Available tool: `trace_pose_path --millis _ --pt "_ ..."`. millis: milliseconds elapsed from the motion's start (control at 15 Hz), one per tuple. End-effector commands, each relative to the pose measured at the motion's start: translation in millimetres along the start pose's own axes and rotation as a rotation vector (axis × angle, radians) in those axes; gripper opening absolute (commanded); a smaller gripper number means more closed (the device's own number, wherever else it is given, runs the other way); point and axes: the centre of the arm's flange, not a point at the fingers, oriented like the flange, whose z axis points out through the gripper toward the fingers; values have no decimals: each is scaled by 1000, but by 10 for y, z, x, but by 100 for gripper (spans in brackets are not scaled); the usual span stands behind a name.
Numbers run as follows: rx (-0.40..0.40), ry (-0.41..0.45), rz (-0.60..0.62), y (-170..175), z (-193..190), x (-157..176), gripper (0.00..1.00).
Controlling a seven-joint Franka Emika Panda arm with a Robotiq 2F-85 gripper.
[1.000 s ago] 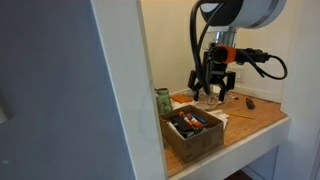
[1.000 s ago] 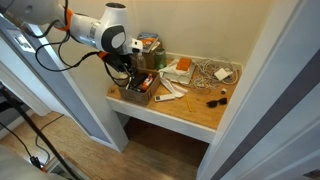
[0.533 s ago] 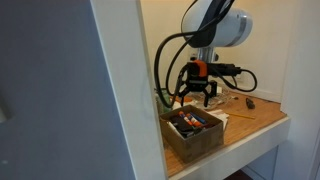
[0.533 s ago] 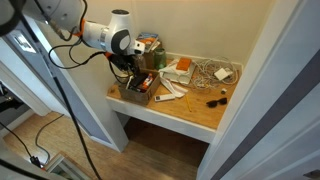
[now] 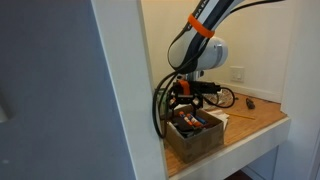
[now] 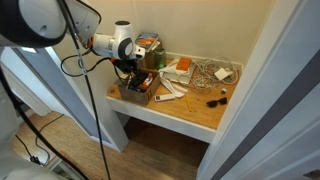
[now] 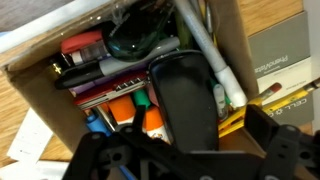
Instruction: Move the eyeglass case from the box to the shelf
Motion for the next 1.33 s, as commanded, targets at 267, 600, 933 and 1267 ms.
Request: trace_pose_path --millis 267,600,933,1267 --pt "-32 22 13 -131 413 276 100" --pt "-37 21 12 -132 528 338 100" --pt "-39 19 15 -156 597 372 100" --pt "-27 17 11 -191 636 389 95"
